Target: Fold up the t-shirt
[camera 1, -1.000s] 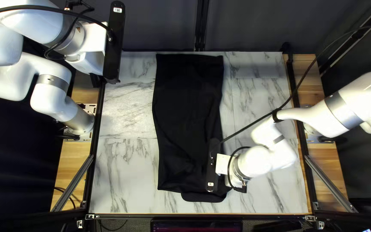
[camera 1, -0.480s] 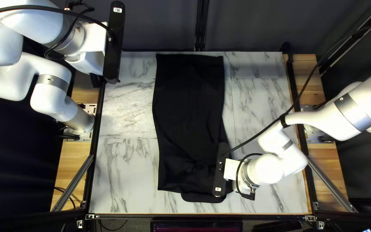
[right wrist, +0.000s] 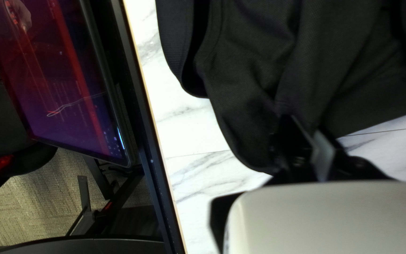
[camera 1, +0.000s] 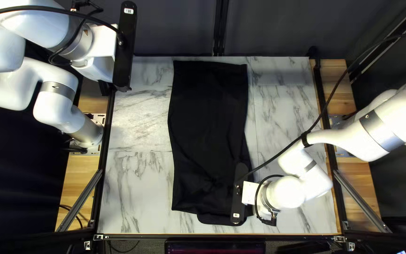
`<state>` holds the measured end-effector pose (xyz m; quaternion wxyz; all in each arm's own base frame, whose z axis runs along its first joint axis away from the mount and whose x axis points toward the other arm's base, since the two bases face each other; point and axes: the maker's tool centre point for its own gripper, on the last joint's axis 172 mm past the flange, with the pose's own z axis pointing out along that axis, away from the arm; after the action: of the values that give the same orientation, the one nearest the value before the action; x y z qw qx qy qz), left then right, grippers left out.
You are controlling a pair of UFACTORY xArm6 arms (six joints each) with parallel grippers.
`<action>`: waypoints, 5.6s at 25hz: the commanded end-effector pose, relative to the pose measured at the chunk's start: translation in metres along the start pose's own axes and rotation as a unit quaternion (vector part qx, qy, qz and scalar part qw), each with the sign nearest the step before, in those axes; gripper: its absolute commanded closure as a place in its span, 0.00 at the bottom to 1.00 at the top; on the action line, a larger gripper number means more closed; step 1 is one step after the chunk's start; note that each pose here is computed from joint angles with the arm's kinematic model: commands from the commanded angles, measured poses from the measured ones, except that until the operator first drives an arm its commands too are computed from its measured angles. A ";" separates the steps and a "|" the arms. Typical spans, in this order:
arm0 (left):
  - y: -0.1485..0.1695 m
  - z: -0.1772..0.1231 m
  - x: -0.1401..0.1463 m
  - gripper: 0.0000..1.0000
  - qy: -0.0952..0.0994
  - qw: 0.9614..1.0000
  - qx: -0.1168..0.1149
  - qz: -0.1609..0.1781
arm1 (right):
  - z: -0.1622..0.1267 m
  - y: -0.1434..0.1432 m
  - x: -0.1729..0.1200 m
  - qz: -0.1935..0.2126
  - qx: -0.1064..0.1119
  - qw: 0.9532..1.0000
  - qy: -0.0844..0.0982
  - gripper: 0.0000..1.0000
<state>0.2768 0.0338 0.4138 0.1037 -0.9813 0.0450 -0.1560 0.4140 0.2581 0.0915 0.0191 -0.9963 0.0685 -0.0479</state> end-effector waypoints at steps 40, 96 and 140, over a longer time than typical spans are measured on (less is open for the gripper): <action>0.000 0.000 0.000 0.00 0.000 1.000 0.000 0.000 | 0.015 0.068 0.138 -0.224 -0.010 0.973 0.050 0.00; 0.000 0.000 0.000 0.00 0.000 1.000 0.000 0.000 | 0.032 0.104 0.059 -0.153 -0.013 0.987 0.038 0.00; 0.000 0.000 0.000 0.00 0.000 1.000 0.000 0.000 | 0.029 0.058 0.042 0.001 0.247 0.967 0.062 0.00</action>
<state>0.2768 0.0338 0.4138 0.1037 -0.9813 0.0450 -0.1560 0.4475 0.1981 0.0677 0.2582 -0.9558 0.0547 -0.1295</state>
